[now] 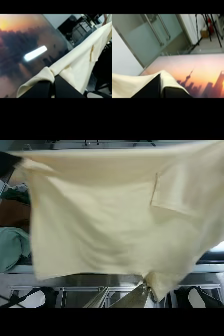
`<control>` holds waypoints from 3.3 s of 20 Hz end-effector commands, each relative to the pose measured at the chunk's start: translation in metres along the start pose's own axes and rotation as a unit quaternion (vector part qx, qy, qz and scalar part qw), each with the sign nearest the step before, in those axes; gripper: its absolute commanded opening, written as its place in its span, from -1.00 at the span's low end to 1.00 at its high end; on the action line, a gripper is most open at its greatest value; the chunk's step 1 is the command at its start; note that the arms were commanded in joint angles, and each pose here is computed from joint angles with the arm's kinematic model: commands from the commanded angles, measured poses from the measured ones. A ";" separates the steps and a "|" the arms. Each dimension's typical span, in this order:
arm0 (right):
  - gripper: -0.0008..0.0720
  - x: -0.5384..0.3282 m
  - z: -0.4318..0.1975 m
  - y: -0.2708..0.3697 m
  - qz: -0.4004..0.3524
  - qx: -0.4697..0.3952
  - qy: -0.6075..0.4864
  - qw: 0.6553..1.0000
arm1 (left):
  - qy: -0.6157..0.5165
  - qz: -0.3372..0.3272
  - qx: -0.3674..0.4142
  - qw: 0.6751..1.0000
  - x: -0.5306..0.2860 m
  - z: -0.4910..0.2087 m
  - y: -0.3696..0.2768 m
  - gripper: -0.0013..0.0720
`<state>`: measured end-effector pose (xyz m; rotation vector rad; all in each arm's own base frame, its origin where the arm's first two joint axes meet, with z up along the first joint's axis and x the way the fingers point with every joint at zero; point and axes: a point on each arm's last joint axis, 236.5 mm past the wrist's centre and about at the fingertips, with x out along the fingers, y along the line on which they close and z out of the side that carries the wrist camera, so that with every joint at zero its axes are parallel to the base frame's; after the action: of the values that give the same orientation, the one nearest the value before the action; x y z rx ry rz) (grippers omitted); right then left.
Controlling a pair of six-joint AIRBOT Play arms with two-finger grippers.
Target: Fold the shirts.
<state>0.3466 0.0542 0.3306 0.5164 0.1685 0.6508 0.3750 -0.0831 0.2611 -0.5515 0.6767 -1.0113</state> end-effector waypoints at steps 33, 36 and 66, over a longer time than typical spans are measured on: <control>-0.89 0.066 -0.297 -0.308 -0.136 0.191 0.385 0.893 | 0.370 0.165 -0.276 0.872 0.101 -0.190 0.302 -0.94; -0.89 0.068 -0.307 -0.308 -0.142 0.174 0.401 0.888 | 0.371 0.167 -0.278 0.870 0.105 -0.190 0.301 -0.94; 0.34 -0.155 -0.350 -0.197 -0.368 0.421 0.381 0.736 | 0.389 0.283 -0.417 0.771 -0.004 -0.368 0.222 -0.33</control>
<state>0.2262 -0.0406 -0.0751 0.9070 1.4312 -0.1002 0.2176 -0.0225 -0.1228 -0.6492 2.0287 -0.2842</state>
